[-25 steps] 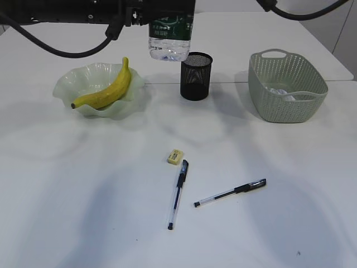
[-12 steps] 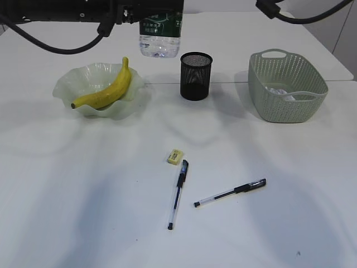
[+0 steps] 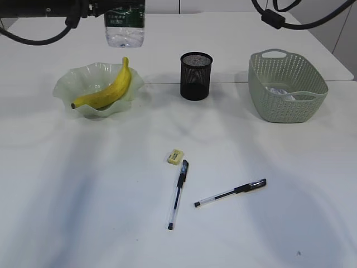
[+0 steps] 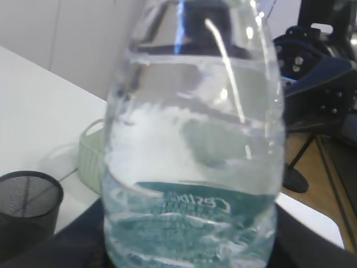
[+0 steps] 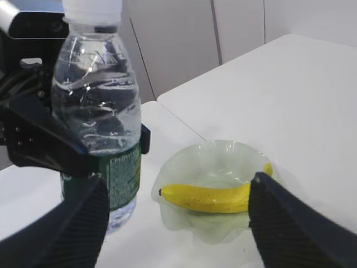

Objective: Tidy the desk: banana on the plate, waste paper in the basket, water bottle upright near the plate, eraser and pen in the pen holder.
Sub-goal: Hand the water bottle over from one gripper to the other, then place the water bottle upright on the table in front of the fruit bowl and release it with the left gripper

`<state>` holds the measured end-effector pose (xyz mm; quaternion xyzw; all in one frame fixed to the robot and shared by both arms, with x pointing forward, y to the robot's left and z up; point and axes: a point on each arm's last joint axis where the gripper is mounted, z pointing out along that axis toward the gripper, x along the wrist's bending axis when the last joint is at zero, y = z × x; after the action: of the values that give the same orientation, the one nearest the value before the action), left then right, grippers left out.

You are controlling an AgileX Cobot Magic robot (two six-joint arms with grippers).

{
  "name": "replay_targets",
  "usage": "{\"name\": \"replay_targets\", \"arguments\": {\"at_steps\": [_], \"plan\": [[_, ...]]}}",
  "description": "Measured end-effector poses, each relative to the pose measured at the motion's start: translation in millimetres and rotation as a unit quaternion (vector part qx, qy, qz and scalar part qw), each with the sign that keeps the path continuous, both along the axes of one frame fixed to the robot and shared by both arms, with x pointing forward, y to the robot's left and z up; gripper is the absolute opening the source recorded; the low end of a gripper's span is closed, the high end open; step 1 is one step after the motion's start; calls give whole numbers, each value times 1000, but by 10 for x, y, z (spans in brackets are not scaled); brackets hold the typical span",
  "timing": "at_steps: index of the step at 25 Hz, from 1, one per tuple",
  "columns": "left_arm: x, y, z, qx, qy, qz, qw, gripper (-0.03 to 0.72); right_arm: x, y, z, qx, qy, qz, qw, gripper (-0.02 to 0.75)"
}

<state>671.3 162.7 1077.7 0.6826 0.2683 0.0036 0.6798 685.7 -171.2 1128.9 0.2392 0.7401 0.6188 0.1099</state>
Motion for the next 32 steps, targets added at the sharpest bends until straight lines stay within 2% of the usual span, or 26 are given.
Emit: {"name": "replay_targets", "arguments": {"at_steps": [5, 8, 11, 16, 23, 26, 32], "plan": [[64, 241, 0, 0, 0, 24, 1000, 382, 34, -18, 2, -1, -5, -20, 1000, 581], [53, 344, -5, 4, -2, 13, 1000, 382, 54, -30, 4, -2, -8, -33, 999, 603], [37, 460, -26, 21, -14, 1, 1000, 382, 91, -53, 9, -2, -13, -57, 998, 594], [61, 624, -36, 38, -40, 12, 998, 382, 116, -71, 13, -2, -17, -73, 997, 590], [52, 667, -75, 98, -130, -5, 987, 382, 139, -89, 7, -10, -22, -88, 996, 589], [47, 697, -103, 121, -147, -13, 982, 382, 144, -101, -21, -33, -28, -90, 995, 589], [19, 812, -261, 134, -141, -9, 981, 382, 151, -104, -51, -43, -26, -90, 995, 589]]}}
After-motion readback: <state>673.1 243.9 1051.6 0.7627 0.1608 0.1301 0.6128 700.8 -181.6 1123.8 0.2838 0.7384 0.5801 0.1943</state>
